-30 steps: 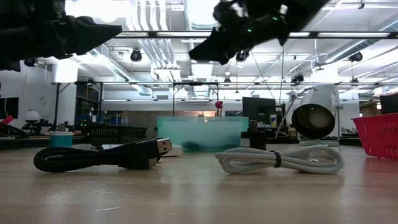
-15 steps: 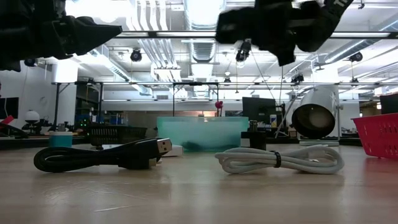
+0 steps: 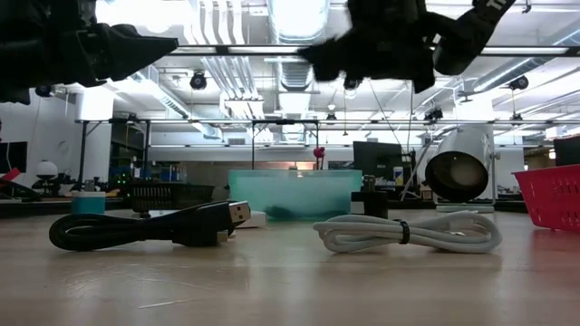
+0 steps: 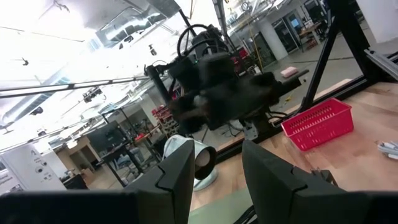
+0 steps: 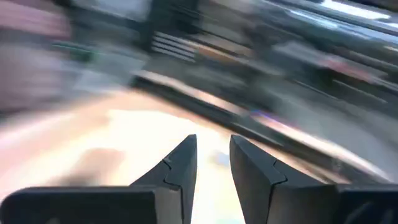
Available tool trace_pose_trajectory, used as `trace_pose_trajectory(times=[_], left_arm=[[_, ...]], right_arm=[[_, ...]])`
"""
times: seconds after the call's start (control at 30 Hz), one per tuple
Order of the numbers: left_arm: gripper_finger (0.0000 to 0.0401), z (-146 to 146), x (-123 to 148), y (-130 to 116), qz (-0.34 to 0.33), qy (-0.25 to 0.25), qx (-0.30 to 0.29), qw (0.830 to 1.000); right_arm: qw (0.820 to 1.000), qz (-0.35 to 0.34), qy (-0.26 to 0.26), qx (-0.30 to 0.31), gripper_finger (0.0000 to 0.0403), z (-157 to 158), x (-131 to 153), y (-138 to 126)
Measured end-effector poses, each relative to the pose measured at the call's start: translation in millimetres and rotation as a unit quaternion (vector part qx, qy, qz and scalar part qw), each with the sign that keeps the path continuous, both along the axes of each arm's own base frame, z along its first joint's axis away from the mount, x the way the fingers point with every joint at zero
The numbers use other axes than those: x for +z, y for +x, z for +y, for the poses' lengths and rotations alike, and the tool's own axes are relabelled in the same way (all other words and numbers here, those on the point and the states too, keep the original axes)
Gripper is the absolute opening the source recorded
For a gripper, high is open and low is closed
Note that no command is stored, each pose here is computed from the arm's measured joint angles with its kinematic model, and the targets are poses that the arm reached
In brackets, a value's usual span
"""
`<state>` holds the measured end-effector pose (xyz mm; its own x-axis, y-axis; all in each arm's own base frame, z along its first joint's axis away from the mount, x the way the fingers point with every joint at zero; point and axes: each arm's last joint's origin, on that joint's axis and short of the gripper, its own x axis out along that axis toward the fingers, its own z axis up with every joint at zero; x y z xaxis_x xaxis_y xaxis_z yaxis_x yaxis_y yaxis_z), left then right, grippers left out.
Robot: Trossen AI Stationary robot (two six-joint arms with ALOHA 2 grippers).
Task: Pick and place items into bin
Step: Put the white charger cable into the green bin
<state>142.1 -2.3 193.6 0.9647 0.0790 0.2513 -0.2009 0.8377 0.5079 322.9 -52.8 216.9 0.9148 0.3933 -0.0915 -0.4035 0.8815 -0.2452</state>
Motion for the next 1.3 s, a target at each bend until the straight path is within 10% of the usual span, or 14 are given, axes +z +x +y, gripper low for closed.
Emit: trace_pose_trajectory(times=[0.13,0.27,0.4,0.5,0.8,1.1,1.3], left_arm=[[0.0118,0.1,0.0,0.0,0.0,0.0,0.0,1.0],[0.0118,0.0,0.1,0.0,0.0,0.0,0.0,1.0],[0.0118,0.0,0.1,0.0,0.0,0.0,0.0,1.0],[0.0118,0.0,0.2,0.1,0.0,0.0,0.0,1.0],[0.0118,0.0,0.4,0.1,-0.001,0.0,0.0,1.0],[0.0118,0.0,0.3,0.1,0.0,0.0,0.0,1.0],[0.0118,0.0,0.4,0.1,-0.001,0.0,0.0,1.0]], right_arm=[[0.928,0.009,-0.005,-0.372,0.0077,-13.8,-0.5,2.0],[0.754,-0.009,0.0,-0.657,0.0069,-18.4,0.4,-8.3],[0.586,0.003,-0.071,-0.807,0.0069,-14.3,1.9,-19.7],[0.539,0.015,-0.094,-0.837,0.0073,-10.5,2.3,-22.5],[0.573,0.017,-0.099,-0.813,0.0068,-2.6,1.9,-19.3],[0.859,0.041,-0.075,-0.506,0.0068,31.4,-6.4,1.4],[0.964,0.077,-0.025,-0.254,0.007,54.6,-13.0,5.9]])
